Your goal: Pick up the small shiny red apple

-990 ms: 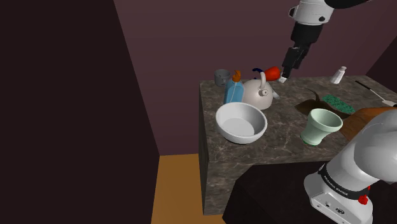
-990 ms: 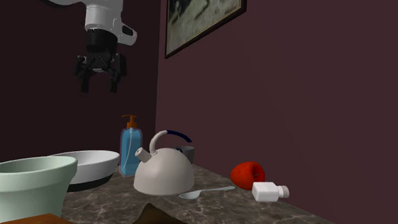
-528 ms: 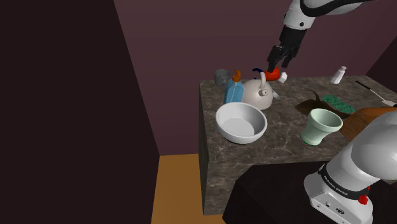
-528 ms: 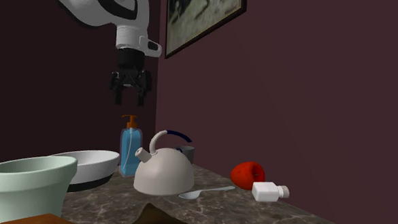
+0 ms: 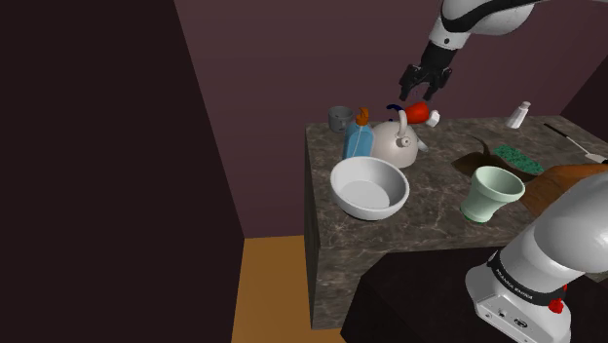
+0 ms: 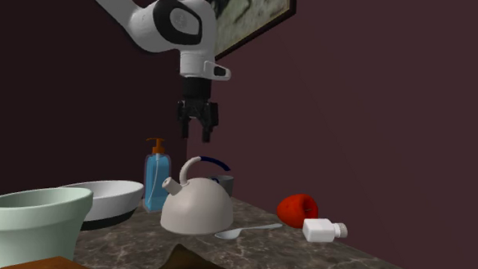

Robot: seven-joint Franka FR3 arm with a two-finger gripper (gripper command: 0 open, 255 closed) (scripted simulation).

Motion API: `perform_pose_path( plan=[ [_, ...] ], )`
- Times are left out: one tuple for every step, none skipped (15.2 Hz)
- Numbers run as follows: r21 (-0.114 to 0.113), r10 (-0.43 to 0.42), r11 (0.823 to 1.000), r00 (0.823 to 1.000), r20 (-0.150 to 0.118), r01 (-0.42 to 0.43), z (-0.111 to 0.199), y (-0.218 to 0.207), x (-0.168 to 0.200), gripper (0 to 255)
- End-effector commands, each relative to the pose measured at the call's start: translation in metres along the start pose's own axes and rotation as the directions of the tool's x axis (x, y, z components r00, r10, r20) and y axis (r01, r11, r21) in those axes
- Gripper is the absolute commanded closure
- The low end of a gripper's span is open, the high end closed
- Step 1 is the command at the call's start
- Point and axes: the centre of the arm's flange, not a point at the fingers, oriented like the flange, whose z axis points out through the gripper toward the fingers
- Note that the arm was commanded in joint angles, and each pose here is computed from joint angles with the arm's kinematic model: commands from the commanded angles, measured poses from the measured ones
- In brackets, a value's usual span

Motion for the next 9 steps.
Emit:
perform_pose_path(
  plan=[
    [0.017,0.066,0.998,0.997,-0.026,-0.066,0.006,0.015,0.019,0],
    [0.026,0.099,0.995,0.994,-0.037,-0.098,0.010,0.024,0.027,0],
    [0.035,0.131,0.991,0.990,-0.048,-0.129,0.014,0.034,0.035,0],
    [0.044,0.163,0.986,0.985,-0.059,-0.160,0.017,0.043,0.042,0],
    [0.054,0.195,0.980,0.978,-0.069,-0.191,0.021,0.053,0.049,0],
    [0.065,0.227,0.973,0.971,-0.079,-0.222,0.025,0.063,0.056,0],
    [0.075,0.258,0.965,0.962,-0.089,-0.252,0.028,0.073,0.063,0],
    [0.086,0.290,0.956,0.952,-0.098,-0.282,0.032,0.083,0.069,0],
    [0.097,0.321,0.945,0.941,-0.107,-0.311,0.036,0.093,0.075,0]
  ],
)
